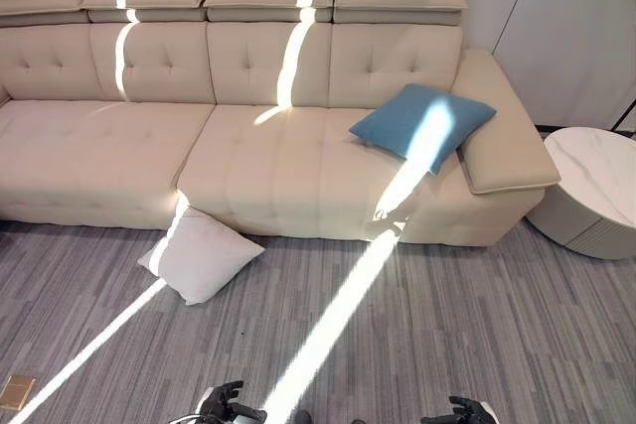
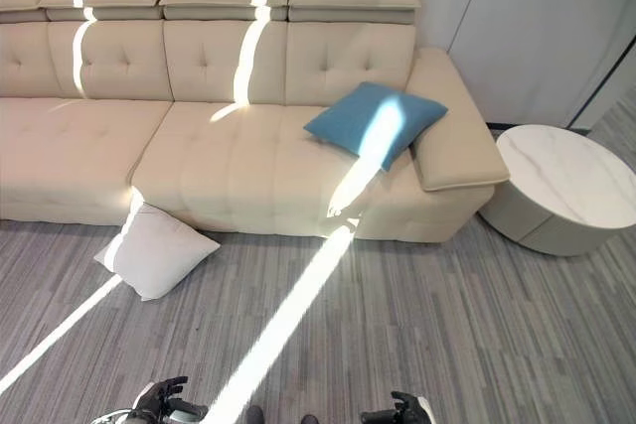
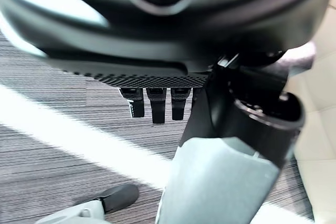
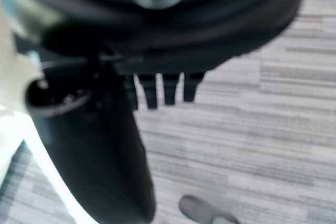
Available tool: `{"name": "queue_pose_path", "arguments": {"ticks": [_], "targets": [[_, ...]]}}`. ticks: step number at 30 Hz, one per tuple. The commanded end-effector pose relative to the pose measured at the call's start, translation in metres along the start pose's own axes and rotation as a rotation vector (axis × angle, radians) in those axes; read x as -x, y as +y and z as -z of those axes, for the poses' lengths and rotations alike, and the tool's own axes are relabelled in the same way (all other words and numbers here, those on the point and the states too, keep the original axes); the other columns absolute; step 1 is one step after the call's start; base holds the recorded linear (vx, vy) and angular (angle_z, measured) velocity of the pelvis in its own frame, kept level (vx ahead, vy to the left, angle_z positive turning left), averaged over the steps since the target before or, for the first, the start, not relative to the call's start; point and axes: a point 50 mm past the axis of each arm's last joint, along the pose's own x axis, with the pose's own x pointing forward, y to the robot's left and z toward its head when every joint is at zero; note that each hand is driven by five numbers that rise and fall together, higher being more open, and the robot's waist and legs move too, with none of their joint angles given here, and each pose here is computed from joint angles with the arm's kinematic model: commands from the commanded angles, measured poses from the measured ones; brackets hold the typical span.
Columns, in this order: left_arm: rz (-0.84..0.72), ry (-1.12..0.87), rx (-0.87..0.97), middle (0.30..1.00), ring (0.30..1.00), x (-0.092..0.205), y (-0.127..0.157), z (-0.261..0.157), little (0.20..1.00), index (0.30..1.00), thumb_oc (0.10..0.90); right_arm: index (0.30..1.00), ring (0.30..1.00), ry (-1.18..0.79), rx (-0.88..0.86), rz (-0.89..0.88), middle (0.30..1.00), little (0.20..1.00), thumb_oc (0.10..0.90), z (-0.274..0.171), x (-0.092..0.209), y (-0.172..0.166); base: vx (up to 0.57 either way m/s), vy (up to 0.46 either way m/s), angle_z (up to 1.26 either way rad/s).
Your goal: Pick up all the scattered cushions and arrange them neatly on the sofa.
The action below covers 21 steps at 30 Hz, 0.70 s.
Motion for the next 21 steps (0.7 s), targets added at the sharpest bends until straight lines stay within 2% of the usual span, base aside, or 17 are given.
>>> {"name": "queue_pose_path", "arguments": {"ticks": [1, 8, 21], "targets": [[0.004, -0.006, -0.059, 0.9, 0.9, -0.002, -0.003, -0.006, 0.9, 0.9, 0.8, 0.9, 0.9, -0.011, 0.04, 0.038, 0.9, 0.9, 0.8, -0.004, -0.002, -0.009, -0.01, 0.002, -0.07], [0.002, 0.079, -0.069, 0.9, 0.9, 0.001, -0.001, 0.016, 0.9, 0.9, 0.8, 0.9, 0.9, -0.019, 0.069, 0.01, 0.9, 0.9, 0.8, -0.007, -0.002, -0.002, -0.01, 0.003, -0.08], [0.021, 0.052, -0.125, 0.9, 0.9, -0.001, -0.004, 0.006, 0.9, 0.9, 0.8, 0.9, 0.9, -0.054, 0.087, -0.017, 0.9, 0.9, 0.8, -0.018, -0.002, 0.004, 0.0, 0.011, -0.03]]}}
